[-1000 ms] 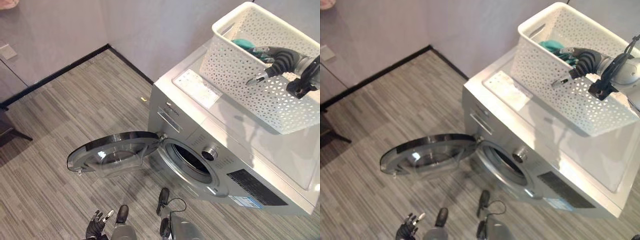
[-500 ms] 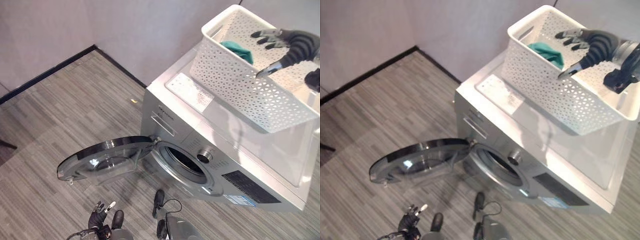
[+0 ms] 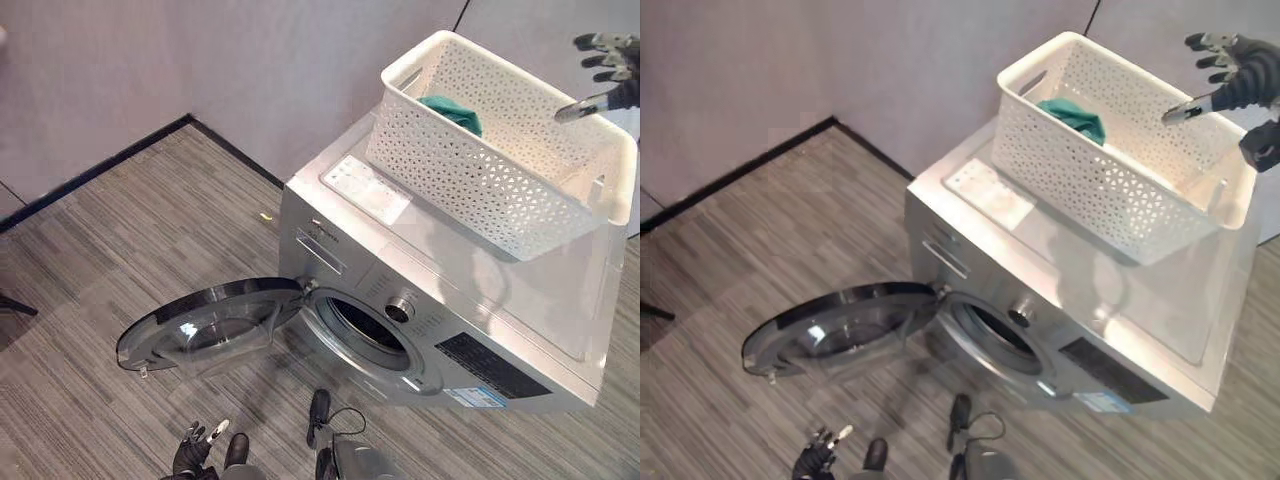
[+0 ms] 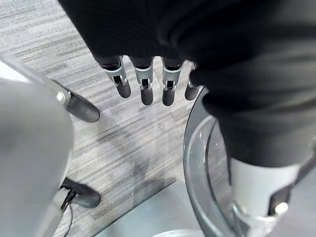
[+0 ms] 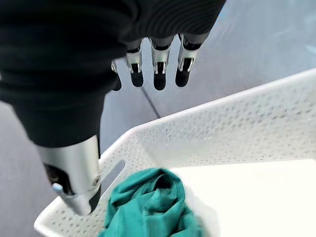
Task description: Grab the laundry basket,head to the washer,open it,put in the laundry and shut it.
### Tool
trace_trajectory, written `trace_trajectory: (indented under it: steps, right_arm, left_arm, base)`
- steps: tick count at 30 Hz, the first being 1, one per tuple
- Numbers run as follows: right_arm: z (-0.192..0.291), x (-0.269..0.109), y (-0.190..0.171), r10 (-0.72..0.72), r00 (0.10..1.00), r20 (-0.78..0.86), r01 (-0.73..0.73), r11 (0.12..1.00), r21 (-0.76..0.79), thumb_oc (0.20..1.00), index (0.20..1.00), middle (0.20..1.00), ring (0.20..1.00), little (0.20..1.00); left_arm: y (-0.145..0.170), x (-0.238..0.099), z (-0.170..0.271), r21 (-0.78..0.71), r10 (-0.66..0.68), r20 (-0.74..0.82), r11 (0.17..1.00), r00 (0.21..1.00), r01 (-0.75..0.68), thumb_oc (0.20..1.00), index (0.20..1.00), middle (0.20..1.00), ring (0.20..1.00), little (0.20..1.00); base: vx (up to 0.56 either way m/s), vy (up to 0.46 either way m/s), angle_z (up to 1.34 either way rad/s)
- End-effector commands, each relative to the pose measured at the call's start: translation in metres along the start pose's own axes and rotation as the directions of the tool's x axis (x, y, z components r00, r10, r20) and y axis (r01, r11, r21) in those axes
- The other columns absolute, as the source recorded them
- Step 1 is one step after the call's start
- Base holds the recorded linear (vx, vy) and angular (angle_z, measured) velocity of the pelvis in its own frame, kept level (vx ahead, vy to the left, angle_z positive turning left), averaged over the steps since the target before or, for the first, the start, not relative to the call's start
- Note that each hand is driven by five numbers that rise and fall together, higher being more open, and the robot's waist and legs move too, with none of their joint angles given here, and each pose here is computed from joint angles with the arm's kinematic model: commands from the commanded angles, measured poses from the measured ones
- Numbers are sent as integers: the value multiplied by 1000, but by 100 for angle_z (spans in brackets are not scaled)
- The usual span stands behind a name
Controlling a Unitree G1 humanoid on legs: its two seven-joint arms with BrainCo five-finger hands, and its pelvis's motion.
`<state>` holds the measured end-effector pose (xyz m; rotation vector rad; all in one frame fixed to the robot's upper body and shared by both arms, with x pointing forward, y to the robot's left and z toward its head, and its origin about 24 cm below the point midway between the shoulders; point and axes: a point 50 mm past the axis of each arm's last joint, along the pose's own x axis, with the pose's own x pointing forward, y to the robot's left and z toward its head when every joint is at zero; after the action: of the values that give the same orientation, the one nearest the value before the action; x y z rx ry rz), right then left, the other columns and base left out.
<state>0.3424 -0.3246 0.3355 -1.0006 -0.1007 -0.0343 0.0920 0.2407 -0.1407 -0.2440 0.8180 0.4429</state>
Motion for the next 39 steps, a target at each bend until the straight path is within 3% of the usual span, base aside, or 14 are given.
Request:
trace_trajectory:
  steps: [1, 17, 22, 26, 30, 39]
  right_arm:
    - [20, -14, -58, -234, 972, 32, 234, 972, 7, 1000, 1000, 1000, 1000, 1000]
    - [25, 4, -30, -129, 991, 20, 130, 990, -53, 1000, 1000, 1000, 1000, 1000]
    - [15, 7, -8, 3, 999, -37, -8, 991, -136, 1000, 1000, 1000, 1000, 1000]
    - [3, 3, 28, 222, 969, -111, -244, 937, -249, 1000, 1000, 1000, 1000, 1000]
    - [-1, -3, 58, 369, 923, -111, -385, 889, -248, 1000, 1000, 1000, 1000, 1000]
    - [-6, -14, 101, 548, 832, -88, -553, 806, -210, 1000, 1000, 1000, 1000, 1000]
  left_arm:
    - [12, 7, 32, 31, 6, 113, 999, 994, -10, 1000, 1000, 1000, 1000, 1000]
    - [8, 8, 45, 9, -11, 159, 1000, 987, 9, 1000, 1000, 1000, 1000, 1000]
    - [4, 9, 50, -7, -32, 180, 999, 983, 34, 1000, 1000, 1000, 1000, 1000]
    - [-3, 9, 56, -7, -64, 203, 998, 977, 66, 1000, 1000, 1000, 1000, 1000]
    - [-8, 9, 61, -17, -87, 225, 995, 970, 94, 1000, 1000, 1000, 1000, 1000]
    - [-11, 10, 62, -45, -86, 234, 994, 969, 99, 1000, 1000, 1000, 1000, 1000]
  base:
    - [-21, -31, 27]
    - [-3, -12, 7]
    - [-18, -3, 8]
    - [-14, -3, 1]
    - [-24, 2, 0]
    - [-17, 16, -5]
